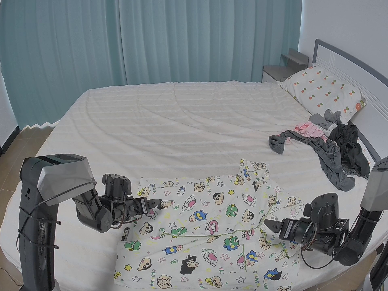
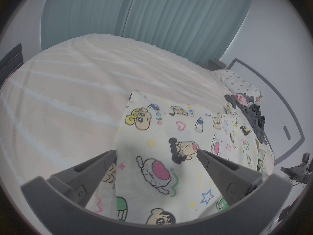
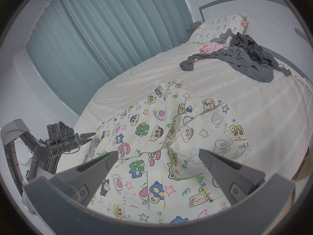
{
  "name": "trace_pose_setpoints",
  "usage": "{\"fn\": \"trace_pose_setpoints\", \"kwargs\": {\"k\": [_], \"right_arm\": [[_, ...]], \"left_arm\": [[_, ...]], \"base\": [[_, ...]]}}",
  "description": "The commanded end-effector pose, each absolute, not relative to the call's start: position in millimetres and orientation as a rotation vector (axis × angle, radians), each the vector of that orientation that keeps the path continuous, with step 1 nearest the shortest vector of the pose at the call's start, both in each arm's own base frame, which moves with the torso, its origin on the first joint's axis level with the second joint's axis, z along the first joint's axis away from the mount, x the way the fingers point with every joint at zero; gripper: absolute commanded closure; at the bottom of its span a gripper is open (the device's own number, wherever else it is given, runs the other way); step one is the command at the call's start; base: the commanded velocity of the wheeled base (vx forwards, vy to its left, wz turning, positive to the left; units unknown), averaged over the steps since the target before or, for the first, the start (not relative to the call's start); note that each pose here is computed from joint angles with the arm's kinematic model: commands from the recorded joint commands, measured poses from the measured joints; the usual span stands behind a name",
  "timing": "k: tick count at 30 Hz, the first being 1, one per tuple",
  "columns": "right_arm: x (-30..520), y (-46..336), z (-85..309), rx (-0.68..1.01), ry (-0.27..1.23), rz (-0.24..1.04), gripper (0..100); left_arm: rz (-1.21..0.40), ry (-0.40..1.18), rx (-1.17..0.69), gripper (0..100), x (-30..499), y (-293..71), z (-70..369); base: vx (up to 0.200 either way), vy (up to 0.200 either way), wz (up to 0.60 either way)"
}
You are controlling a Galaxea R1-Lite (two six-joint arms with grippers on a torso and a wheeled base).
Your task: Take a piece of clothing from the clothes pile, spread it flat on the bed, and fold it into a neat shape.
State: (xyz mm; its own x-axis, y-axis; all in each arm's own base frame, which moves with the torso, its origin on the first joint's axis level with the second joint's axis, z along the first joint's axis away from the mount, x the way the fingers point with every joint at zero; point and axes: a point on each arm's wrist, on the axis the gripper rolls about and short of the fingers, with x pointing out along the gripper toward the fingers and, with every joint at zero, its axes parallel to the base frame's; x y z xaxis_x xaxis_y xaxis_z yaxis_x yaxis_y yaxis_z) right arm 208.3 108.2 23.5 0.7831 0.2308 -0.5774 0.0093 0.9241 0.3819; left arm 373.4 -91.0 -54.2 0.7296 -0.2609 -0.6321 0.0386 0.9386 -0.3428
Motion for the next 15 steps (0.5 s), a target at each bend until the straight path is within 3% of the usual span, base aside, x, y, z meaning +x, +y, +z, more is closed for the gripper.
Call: {"fn": "trace_pose_setpoints", "kwargs": {"k": [1, 12, 13, 15], "right_arm": [[208.1, 108.5, 23.5, 0.380, 0.664, 0.124, 0], [207.9, 108.9, 23.9, 0.380, 0.663, 0.126, 0], [207.9, 108.9, 23.9, 0.380, 0.663, 0.126, 0], [208.1, 108.5, 23.9, 0.381, 0.663, 0.124, 0]], "left_arm": [[-0.167, 0.746, -0.315, 0, 375.0, -91.6, -58.2], [-0.160, 0.775, -0.312, 0, 382.1, -93.3, -62.4], [-0.161, 0.778, -0.312, 100, 383.2, -93.6, -62.0], [-0.161, 0.783, -0.313, 100, 383.9, -93.8, -61.9]], "base": [[0.000, 0.000, 0.00], [0.000, 0.000, 0.00], [0.000, 0.000, 0.00], [0.000, 0.000, 0.00]]}}
